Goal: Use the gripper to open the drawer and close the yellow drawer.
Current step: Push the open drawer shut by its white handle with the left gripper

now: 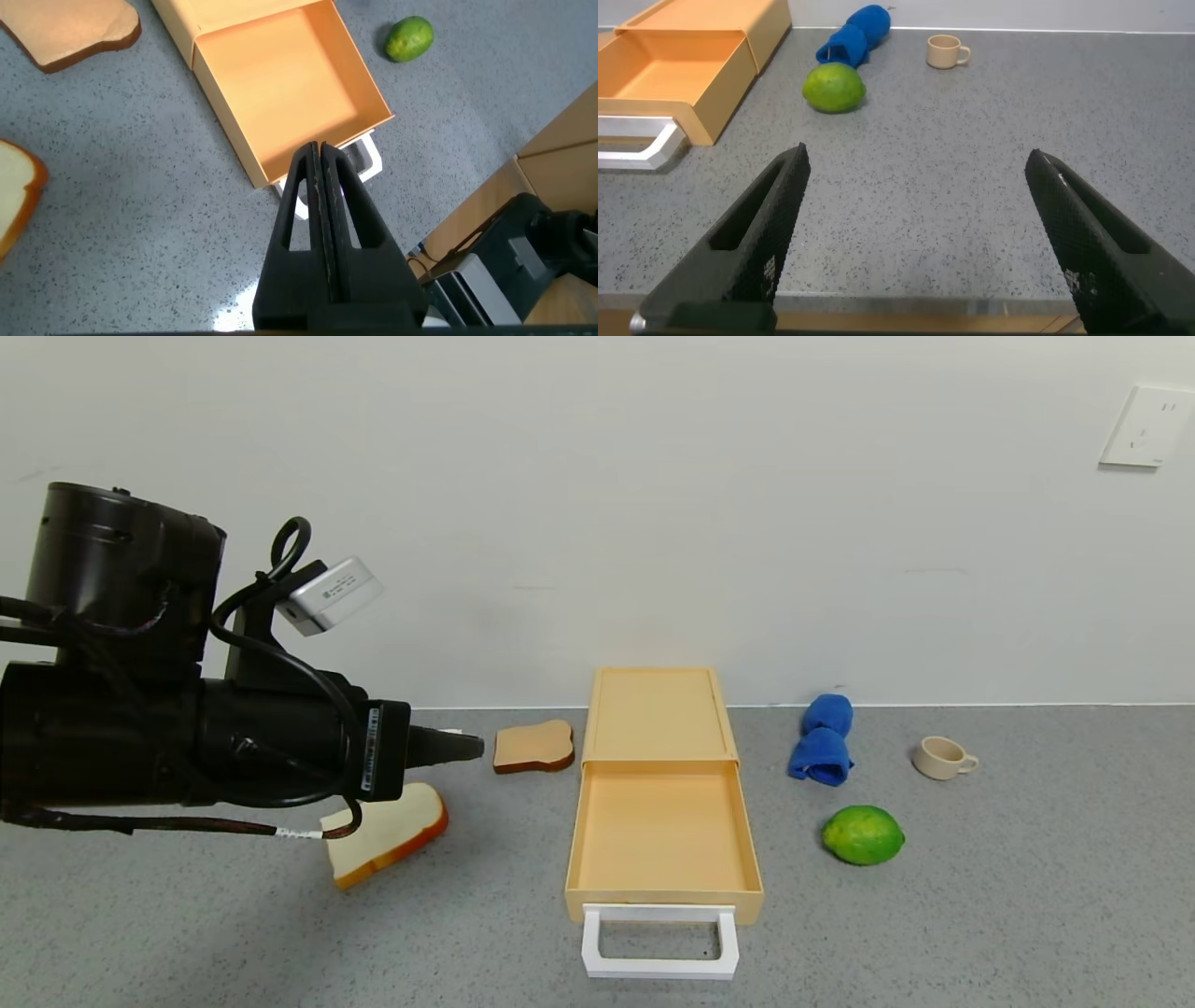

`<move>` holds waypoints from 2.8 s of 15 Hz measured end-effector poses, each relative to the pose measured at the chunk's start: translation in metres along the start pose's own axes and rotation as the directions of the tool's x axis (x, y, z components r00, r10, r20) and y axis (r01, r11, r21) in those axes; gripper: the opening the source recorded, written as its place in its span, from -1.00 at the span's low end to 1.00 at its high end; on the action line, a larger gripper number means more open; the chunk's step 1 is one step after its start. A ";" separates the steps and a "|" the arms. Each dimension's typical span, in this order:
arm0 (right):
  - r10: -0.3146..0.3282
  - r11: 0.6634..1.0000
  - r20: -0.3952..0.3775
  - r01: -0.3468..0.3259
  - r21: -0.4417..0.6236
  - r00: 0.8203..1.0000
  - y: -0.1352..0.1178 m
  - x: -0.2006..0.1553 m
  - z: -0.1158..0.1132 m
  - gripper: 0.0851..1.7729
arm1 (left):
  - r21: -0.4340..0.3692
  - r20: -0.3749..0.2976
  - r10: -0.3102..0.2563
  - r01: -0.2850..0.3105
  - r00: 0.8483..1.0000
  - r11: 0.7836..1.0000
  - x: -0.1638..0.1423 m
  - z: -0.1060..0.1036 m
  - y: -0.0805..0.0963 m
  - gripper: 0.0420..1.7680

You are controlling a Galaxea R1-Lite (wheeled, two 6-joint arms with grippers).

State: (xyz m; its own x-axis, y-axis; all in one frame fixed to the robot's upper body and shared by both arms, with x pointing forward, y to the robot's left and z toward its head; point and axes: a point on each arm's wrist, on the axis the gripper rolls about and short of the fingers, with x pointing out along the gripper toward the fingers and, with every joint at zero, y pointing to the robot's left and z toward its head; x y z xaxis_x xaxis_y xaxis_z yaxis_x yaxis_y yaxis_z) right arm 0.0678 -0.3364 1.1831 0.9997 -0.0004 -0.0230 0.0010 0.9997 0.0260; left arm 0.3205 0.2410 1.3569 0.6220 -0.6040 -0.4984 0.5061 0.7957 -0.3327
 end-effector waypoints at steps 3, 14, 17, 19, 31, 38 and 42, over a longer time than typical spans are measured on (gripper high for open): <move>0.000 1.000 0.000 0.000 0.000 1.000 0.000 0.000 0.000 0.91 | -0.002 -0.011 0.024 -0.024 1.000 1.000 0.006 0.000 -0.003 -0.93; 0.000 1.000 0.000 0.000 0.000 1.000 0.000 0.000 0.000 0.91 | -0.114 -0.123 0.202 -0.216 0.972 0.970 0.057 0.004 -0.073 -0.93; 0.000 1.000 0.000 0.000 0.000 1.000 0.000 0.000 0.000 0.91 | -0.168 -0.238 0.239 -0.283 0.941 0.944 0.069 0.001 -0.092 -0.93; 0.000 1.000 0.000 0.000 0.000 1.000 0.000 0.000 0.000 0.91 | -0.191 -0.299 0.249 -0.313 0.921 0.930 0.082 -0.003 -0.101 -0.93; 0.000 1.000 0.000 0.000 0.000 1.000 0.000 0.000 0.000 0.91 | -0.199 -0.480 0.389 -0.530 0.786 0.824 0.174 -0.064 -0.115 -0.93; 0.000 1.000 0.000 0.000 0.000 1.000 0.000 0.000 0.000 0.91 | -0.154 -0.479 0.451 -0.578 0.753 0.801 0.202 -0.090 -0.117 -0.93; 0.000 1.000 0.000 0.000 0.000 1.000 0.000 0.000 0.000 0.91 | -0.157 -0.479 0.453 -0.582 0.752 0.798 0.212 -0.096 -0.116 -0.93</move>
State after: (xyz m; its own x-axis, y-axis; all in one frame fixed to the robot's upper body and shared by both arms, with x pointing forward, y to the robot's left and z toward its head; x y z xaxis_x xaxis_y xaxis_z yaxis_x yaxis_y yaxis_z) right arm 0.0678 -0.3364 1.1831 0.9997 -0.0009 -0.0226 0.0014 0.9997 0.0260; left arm 0.3363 0.0249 1.2134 0.4108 -0.0715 -0.9089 -0.0516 0.9935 -0.1015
